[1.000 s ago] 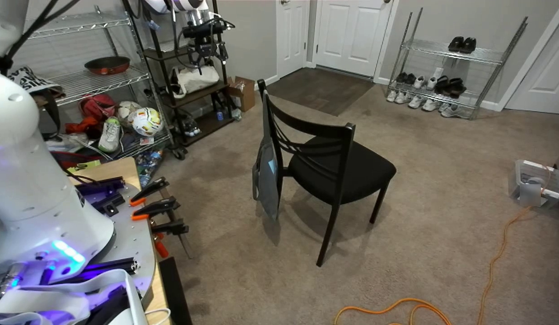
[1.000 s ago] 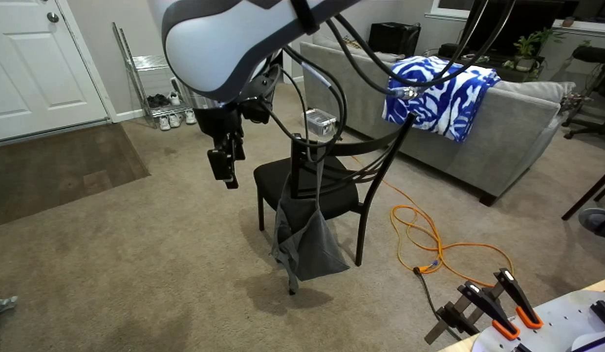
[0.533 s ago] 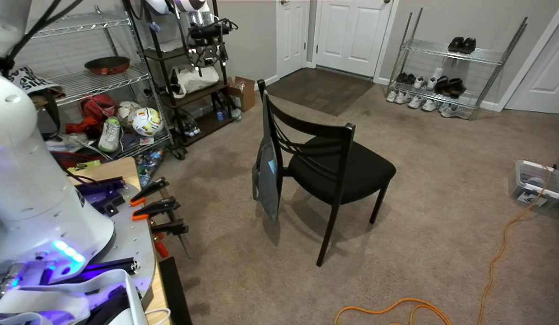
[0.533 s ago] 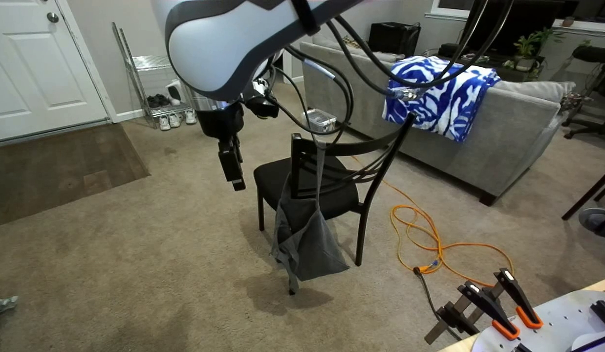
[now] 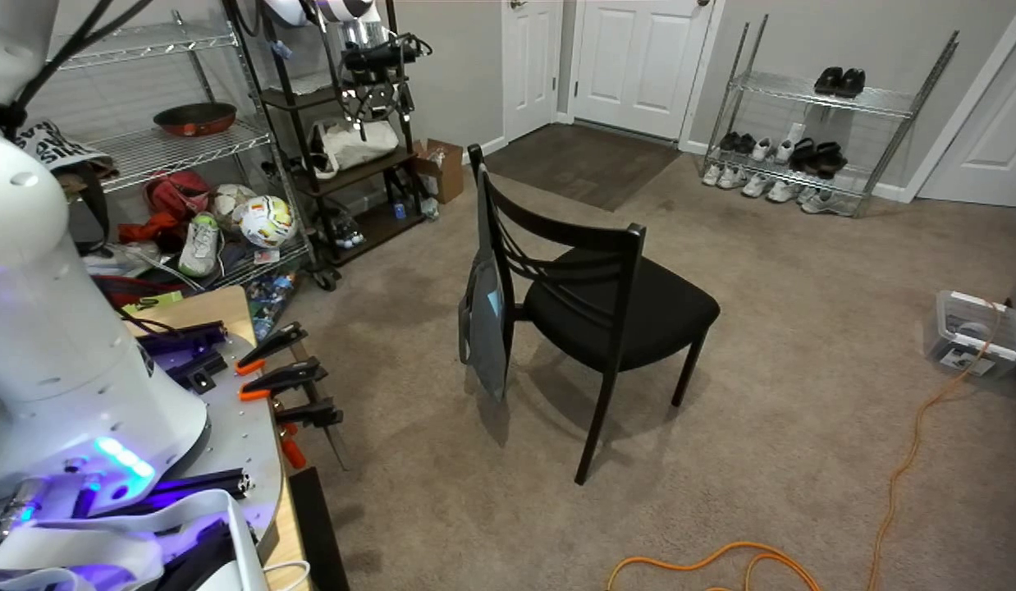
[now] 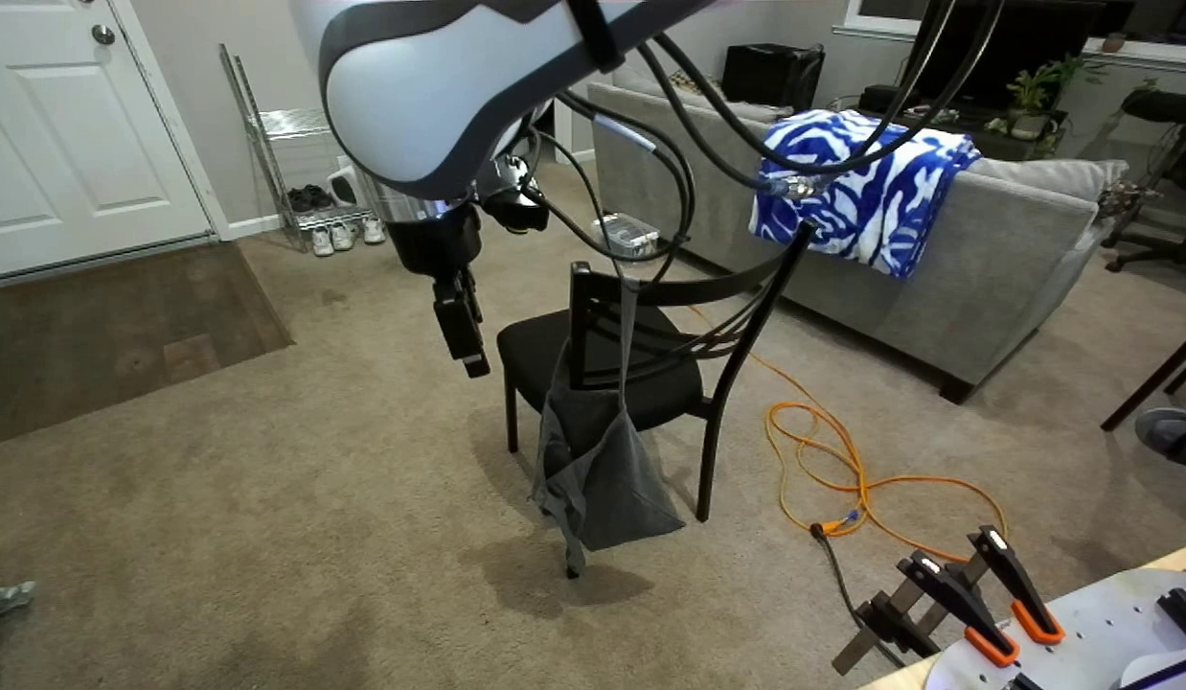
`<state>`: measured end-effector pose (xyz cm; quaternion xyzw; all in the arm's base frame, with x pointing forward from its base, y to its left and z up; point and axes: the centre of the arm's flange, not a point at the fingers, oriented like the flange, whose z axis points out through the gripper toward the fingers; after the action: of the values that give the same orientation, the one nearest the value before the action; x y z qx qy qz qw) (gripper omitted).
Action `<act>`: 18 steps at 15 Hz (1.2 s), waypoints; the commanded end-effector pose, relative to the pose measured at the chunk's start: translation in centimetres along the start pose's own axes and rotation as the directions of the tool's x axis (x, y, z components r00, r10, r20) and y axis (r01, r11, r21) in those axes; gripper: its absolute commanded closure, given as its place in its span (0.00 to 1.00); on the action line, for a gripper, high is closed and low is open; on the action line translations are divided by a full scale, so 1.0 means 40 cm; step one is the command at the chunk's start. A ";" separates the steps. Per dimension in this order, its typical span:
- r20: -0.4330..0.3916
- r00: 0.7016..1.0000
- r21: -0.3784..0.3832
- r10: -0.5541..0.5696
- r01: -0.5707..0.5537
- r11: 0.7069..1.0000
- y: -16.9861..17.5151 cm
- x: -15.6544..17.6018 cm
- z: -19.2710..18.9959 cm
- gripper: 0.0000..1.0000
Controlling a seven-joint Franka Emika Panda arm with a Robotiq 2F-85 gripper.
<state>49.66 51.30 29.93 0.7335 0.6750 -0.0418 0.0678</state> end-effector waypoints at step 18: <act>0.673 0.472 0.342 -0.570 0.485 0.805 -0.272 0.308 0.322 0.00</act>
<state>39.10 58.42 15.61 0.4681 0.7596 -0.3753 0.2509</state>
